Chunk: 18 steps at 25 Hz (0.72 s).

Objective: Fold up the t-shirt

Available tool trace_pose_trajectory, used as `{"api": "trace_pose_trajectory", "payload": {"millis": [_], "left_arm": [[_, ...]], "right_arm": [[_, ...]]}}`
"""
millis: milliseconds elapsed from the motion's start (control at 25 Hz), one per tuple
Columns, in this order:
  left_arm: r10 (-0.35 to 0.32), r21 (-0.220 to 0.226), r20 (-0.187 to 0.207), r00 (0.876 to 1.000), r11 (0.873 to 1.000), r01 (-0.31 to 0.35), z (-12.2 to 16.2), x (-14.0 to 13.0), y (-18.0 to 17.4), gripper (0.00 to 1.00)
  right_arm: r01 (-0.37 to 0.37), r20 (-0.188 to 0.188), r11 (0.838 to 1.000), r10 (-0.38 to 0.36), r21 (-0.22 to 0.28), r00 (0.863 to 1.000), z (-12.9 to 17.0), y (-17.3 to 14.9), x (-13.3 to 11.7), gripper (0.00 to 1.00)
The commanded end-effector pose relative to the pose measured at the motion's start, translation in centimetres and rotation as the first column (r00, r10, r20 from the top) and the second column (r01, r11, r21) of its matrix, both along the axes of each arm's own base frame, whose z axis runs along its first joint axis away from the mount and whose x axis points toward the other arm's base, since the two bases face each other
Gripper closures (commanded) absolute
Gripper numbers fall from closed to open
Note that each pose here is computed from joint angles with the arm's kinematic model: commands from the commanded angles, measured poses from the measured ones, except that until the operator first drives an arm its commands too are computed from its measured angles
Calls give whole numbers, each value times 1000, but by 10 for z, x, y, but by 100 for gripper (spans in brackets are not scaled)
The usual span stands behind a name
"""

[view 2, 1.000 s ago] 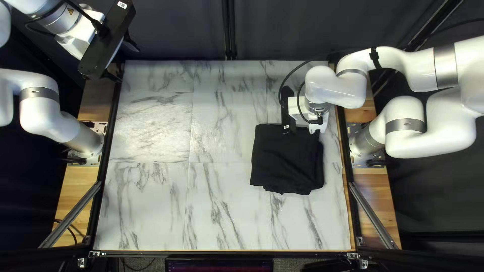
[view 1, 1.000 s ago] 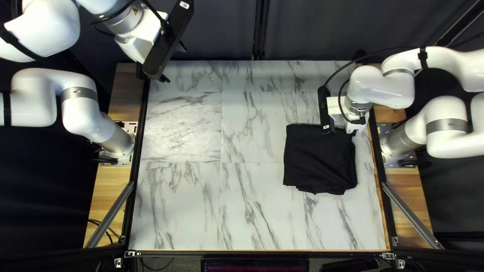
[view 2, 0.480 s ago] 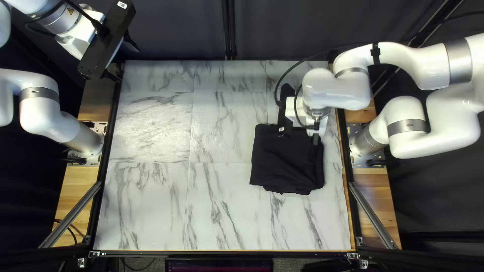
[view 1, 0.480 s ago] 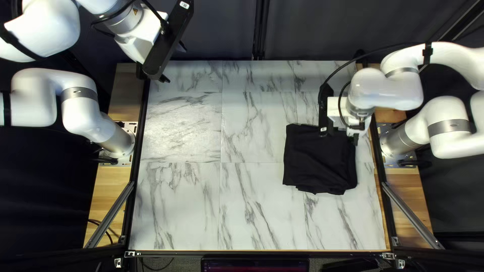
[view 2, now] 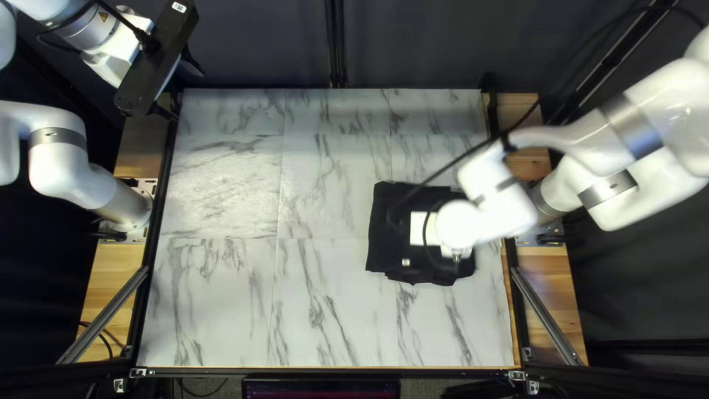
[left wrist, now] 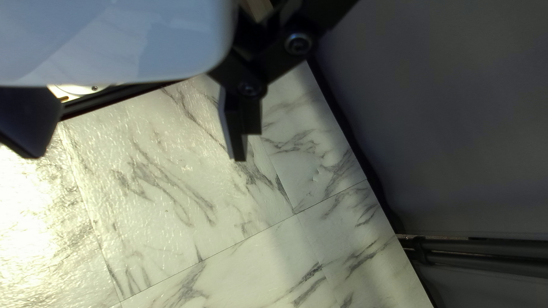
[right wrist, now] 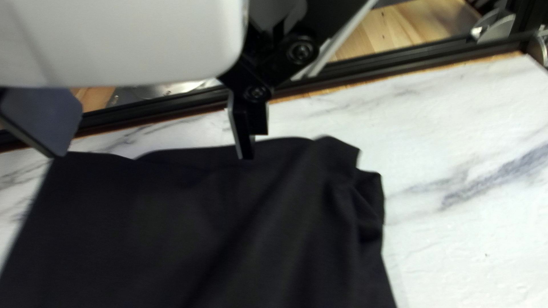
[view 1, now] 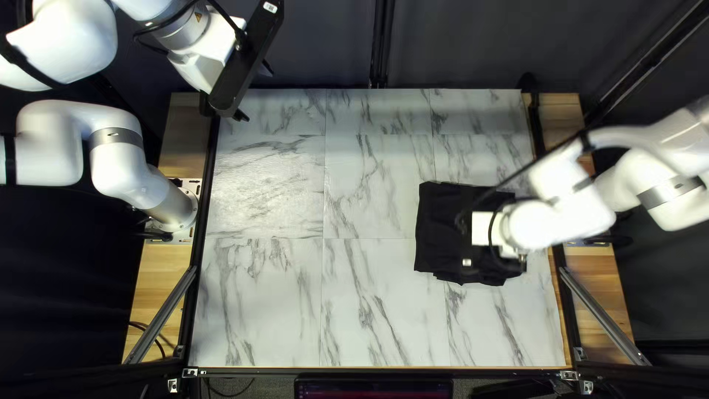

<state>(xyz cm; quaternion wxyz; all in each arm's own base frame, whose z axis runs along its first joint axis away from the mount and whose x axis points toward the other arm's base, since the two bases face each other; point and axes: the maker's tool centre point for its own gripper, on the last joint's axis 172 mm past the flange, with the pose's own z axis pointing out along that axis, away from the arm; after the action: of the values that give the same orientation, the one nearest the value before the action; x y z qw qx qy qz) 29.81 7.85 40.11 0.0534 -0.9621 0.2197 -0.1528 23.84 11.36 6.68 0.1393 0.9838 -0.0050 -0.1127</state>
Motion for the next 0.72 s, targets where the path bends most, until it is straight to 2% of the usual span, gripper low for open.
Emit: {"api": "trace_pose_trajectory", "payload": {"millis": [40, 200, 360, 560, 720], "left_arm": [[0, 0, 0, 1000, 1000, 0, 0, 0, 0, 0], [0, 0, 0, 1000, 1000, 0, 0, 0, 0, 0], [0, 0, 0, 1000, 1000, 0, 0, 0, 0, 0], [0, 0, 0, 1000, 1000, 0, 0, 0, 0, 0], [0, 0, 0, 1000, 1000, 0, 0, 0, 0, 0]], "right_arm": [[-27, 6, 1000, 27, -15, 1000, -18, 18, 8, 0], [-48, 3, 998, 48, -30, 999, -13, 34, 22, 0], [-50, -9, 998, 49, -48, 999, 5, 33, 26, 0], [-42, -23, 997, 40, -65, 999, 38, -2, 17, 0], [-58, -9, 997, 57, -52, 998, 66, -30, 8, 0]]}}
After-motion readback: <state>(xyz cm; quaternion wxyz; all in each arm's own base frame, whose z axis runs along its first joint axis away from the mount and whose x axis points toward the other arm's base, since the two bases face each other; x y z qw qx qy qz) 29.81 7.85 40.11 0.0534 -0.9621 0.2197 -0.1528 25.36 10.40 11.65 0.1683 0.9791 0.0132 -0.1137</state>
